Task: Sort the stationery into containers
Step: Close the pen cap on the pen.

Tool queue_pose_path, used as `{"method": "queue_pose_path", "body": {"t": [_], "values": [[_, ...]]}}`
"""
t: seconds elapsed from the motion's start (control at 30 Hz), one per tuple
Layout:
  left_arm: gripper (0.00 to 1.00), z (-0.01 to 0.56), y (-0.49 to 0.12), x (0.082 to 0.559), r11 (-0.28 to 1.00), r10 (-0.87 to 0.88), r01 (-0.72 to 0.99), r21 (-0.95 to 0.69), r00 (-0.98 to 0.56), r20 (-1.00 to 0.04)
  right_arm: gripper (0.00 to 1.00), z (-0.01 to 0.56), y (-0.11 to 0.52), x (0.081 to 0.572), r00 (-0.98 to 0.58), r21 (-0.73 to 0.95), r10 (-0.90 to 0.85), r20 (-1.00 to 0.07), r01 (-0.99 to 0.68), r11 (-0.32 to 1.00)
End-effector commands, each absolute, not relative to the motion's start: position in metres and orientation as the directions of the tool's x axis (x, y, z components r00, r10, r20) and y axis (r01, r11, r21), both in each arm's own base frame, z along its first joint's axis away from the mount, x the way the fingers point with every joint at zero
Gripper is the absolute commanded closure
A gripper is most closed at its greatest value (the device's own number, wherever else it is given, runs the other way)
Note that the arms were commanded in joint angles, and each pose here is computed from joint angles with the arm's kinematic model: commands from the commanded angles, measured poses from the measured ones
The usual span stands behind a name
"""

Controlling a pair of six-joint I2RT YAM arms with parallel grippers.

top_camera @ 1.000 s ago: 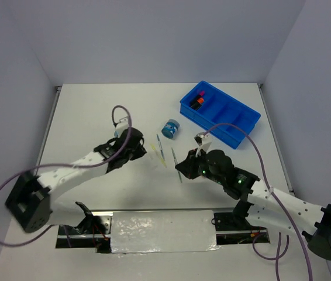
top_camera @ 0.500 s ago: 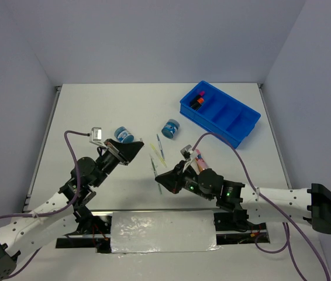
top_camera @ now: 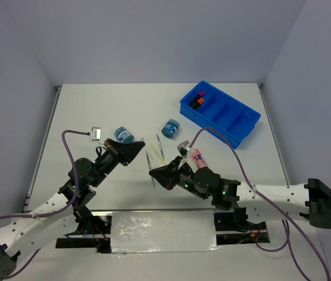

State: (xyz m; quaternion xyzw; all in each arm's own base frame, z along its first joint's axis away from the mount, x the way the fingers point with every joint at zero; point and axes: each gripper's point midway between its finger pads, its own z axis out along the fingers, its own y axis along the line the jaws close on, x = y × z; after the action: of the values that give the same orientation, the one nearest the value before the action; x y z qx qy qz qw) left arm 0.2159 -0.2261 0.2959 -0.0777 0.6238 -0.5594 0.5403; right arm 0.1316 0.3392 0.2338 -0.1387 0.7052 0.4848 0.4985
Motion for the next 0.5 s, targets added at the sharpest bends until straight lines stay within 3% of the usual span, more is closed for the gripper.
{"method": "queue_pose_path", "body": {"t": [0.0,0.47], "values": [[1.0,0.3228,-0.2275,0.206,0.307,-0.715,0.589,-0.747,-0.376,-0.59,1.0,0.2594,0.3428,0.1375,-0.427,0.545,0.339,-0.838,-0.68,0.49],[1.0,0.3214,-0.2321,0.2059,0.302,-0.702,0.596,-0.744,-0.388,-0.597,1.0,0.2557,0.3432,0.1441,-0.421,0.538,0.334,-0.843,-0.659,0.526]]}}
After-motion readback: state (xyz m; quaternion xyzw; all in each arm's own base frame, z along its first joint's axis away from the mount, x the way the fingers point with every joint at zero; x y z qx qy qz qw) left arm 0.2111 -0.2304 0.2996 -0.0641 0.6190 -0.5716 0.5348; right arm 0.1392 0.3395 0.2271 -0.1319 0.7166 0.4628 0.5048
